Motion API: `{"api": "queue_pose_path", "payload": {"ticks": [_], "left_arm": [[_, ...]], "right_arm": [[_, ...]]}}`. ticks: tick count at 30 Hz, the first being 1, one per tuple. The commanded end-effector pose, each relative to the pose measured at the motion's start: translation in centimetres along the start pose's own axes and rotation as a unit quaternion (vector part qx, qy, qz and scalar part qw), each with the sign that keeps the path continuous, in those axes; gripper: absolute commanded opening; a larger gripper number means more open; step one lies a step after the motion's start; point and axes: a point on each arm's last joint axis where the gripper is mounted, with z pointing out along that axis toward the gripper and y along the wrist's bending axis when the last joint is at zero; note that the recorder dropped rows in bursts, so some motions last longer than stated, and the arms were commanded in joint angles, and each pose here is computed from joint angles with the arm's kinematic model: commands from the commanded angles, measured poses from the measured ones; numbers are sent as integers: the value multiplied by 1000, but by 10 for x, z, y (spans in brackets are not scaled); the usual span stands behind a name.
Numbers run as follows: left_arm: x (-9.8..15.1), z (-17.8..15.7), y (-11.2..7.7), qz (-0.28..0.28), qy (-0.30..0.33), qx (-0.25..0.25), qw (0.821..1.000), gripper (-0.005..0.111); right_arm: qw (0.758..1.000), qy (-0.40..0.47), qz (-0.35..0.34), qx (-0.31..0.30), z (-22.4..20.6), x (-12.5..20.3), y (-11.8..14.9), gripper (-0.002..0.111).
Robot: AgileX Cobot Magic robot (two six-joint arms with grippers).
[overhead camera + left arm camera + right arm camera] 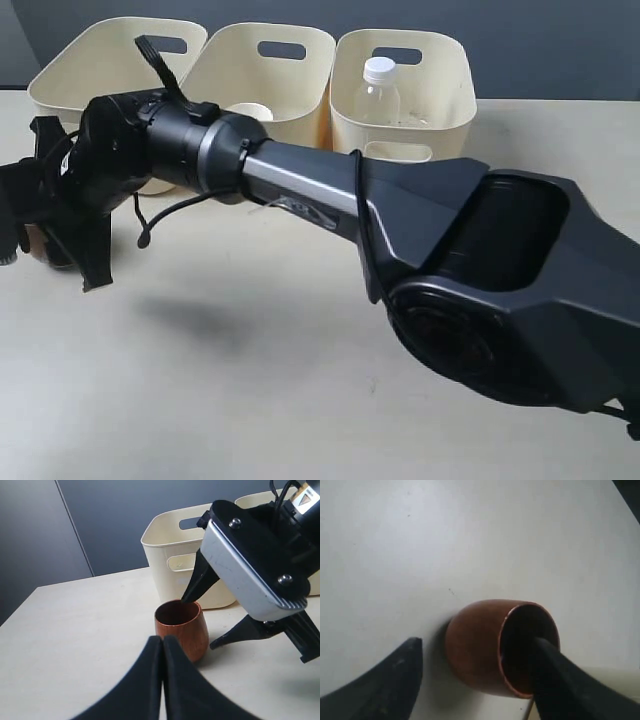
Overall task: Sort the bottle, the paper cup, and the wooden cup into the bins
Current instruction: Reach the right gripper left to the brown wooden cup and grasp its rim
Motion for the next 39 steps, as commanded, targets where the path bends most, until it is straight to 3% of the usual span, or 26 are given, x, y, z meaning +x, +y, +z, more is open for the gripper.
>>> {"api": "queue_pose_path", "payload": {"ticks": [1,11,39], "left_arm": [[-2,0,0,-2,-3,0,1000,0],[-2,0,0,-2,-3,0,1000,0],[-2,0,0,-2,-3,0,1000,0]], "right_arm": [[1000,0,-6,5,-2,-1,-2,58],[999,4,-27,33,-2,-1,-7,58],[999,24,-21,14,38,24,18,58]]}}
